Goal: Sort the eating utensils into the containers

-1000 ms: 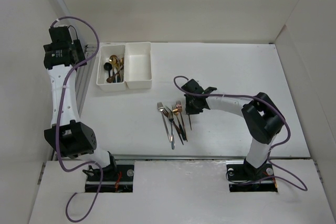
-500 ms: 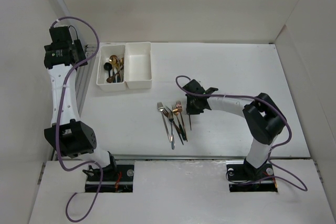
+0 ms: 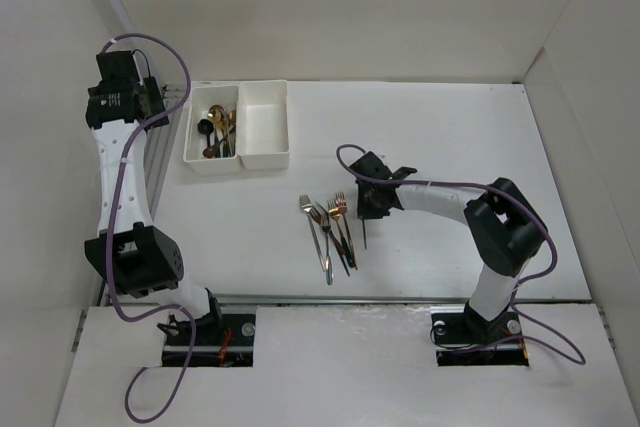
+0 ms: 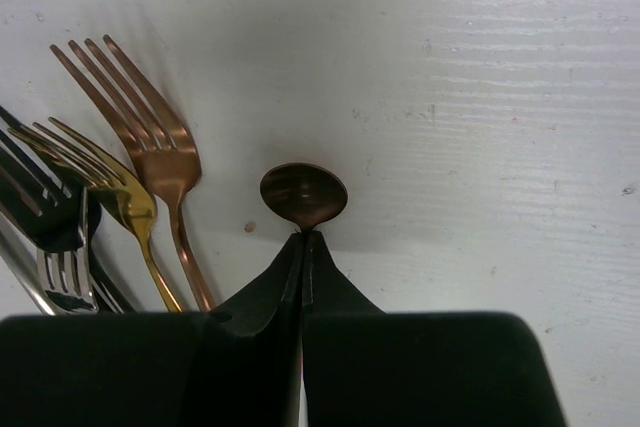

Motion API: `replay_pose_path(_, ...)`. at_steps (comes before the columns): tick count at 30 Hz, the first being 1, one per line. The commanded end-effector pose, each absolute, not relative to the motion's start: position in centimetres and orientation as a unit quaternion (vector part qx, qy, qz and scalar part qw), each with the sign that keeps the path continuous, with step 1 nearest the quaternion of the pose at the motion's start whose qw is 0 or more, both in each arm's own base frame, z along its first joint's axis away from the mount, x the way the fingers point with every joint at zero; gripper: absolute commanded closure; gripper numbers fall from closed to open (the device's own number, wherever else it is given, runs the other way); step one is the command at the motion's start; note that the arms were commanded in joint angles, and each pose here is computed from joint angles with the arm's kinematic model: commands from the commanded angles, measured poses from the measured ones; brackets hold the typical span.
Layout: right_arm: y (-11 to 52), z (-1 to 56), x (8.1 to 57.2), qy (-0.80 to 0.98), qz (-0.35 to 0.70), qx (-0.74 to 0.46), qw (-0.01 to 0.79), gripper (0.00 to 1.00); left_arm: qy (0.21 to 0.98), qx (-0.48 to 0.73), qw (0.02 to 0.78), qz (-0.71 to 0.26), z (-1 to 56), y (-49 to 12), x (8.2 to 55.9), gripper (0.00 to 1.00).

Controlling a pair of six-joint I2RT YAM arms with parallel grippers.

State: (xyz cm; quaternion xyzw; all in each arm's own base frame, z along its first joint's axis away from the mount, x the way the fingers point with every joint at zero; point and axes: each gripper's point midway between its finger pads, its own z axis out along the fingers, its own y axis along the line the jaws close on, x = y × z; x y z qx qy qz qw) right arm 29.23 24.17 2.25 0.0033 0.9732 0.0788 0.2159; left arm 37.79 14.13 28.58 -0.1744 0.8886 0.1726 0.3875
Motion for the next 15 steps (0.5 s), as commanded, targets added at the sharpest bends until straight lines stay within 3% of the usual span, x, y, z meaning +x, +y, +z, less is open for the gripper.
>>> replay_pose_path(1, 22.9, 3.6, 29.5, 0.971, 0.057, 0.013, 0.23, 1.0, 0.878, -0.181, 0.411, 0.167, 30.3, 14.0, 38.1, 0.3)
replay_pose_path(15, 25.4, 14.4, 36.3, 0.932, 0.118, 0.032, 0.341, 1.0, 0.878, -0.181, 0.411, 0.167, 30.3, 14.0, 37.8, 0.3)
